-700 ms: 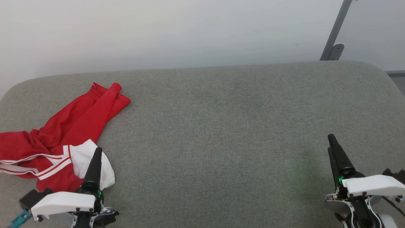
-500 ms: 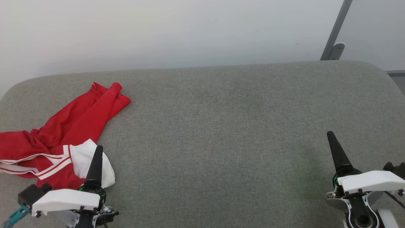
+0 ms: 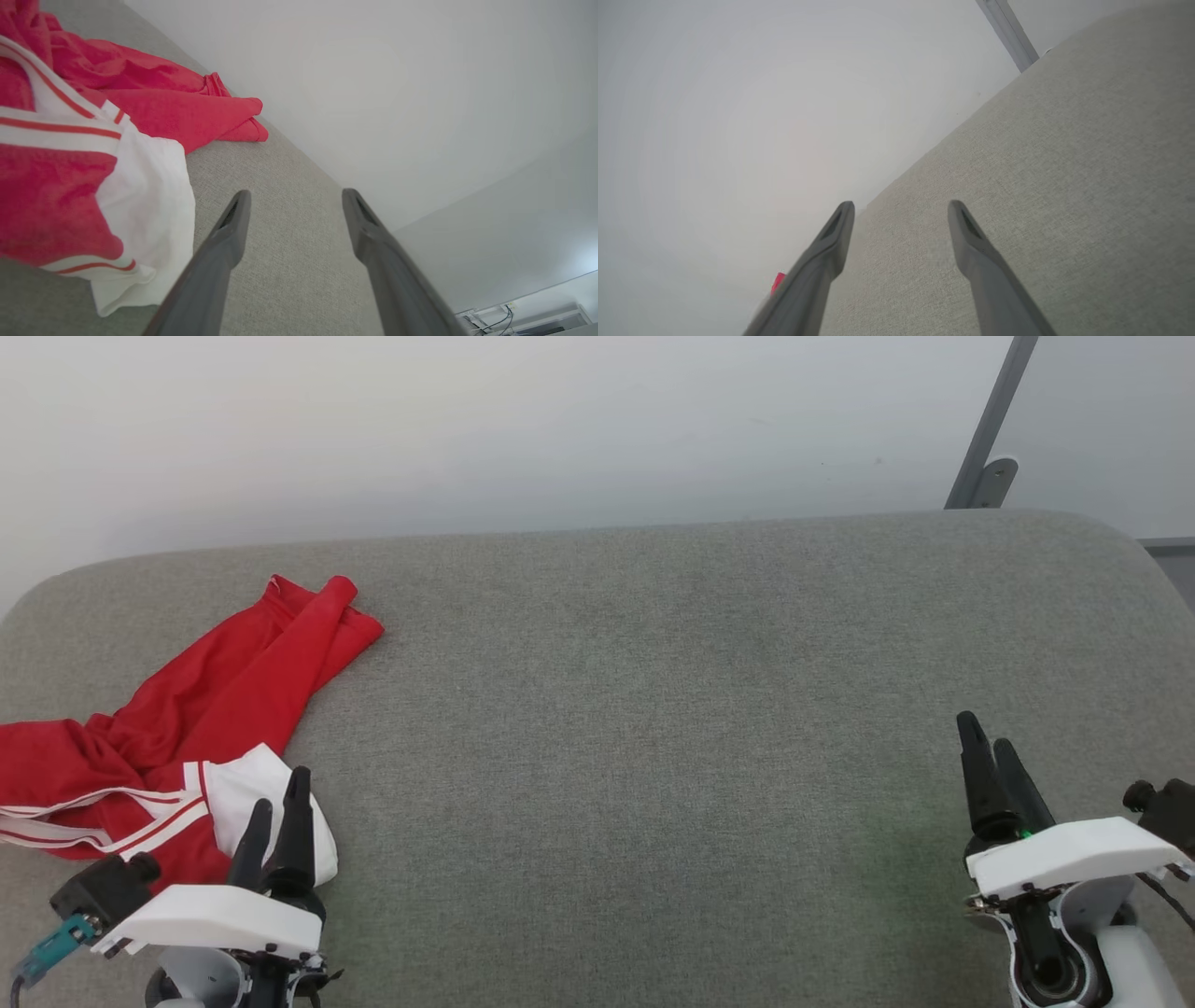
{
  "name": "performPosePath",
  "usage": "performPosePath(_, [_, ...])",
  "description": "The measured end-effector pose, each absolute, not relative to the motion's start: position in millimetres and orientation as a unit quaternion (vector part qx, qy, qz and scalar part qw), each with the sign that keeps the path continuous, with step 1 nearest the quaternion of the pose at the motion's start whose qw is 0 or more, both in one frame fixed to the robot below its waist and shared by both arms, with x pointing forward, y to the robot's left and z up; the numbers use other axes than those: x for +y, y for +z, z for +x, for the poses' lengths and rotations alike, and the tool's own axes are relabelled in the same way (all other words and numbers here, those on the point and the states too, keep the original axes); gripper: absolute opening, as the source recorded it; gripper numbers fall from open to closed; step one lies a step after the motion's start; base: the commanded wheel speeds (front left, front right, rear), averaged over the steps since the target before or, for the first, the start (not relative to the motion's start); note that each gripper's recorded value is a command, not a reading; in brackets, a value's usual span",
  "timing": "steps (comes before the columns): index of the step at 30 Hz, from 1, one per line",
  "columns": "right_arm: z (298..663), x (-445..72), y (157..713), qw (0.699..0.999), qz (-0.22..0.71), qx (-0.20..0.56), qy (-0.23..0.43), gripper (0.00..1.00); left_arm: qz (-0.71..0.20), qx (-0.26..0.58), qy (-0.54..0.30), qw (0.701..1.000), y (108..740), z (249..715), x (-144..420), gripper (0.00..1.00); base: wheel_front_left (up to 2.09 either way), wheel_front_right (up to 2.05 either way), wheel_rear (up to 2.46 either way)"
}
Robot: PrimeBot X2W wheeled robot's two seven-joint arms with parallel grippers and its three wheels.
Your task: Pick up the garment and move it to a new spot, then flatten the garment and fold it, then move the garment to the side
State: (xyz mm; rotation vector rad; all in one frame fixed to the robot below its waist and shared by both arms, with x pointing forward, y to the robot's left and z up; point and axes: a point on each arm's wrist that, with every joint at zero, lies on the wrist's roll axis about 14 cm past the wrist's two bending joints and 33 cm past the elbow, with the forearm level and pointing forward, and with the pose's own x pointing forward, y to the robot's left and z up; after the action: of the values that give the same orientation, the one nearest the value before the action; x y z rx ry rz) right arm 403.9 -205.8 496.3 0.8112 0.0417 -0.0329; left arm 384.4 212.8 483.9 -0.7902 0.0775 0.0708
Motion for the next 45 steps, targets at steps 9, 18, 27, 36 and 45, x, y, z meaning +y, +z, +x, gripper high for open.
performPosePath(9, [408.3, -206.1, 501.0, 0.954, 0.300, 0.014, -0.010, 1.00, -0.307, 0.039, 0.029, 0.950, 484.5, 385.1, 213.3, 1.00, 0.00, 0.00, 0.00])
performPosePath(18, [412.8, -206.4, 506.0, 0.973, 0.232, 0.004, -0.005, 1.00, -0.238, 0.040, 0.024, 0.970, 483.2, 385.4, 213.2, 1.00, 0.00, 0.00, 0.00])
performPosePath(27, [415.7, -204.9, 507.6, 0.984, 0.177, 0.000, 0.001, 1.00, -0.194, 0.041, 0.017, 0.980, 481.2, 385.6, 212.4, 1.00, 0.00, 0.00, 0.00])
performPosePath(36, [415.9, -202.2, 507.3, 0.991, 0.131, -0.003, 0.006, 1.00, -0.147, 0.039, 0.011, 0.988, 478.8, 385.1, 212.9, 1.00, 0.00, 0.00, 0.00])
performPosePath(45, [415.6, -201.9, 508.4, 0.995, 0.103, -0.009, 0.008, 1.00, -0.112, 0.035, 0.005, 0.993, 478.3, 385.6, 213.0, 1.00, 0.00, 0.00, 0.00])
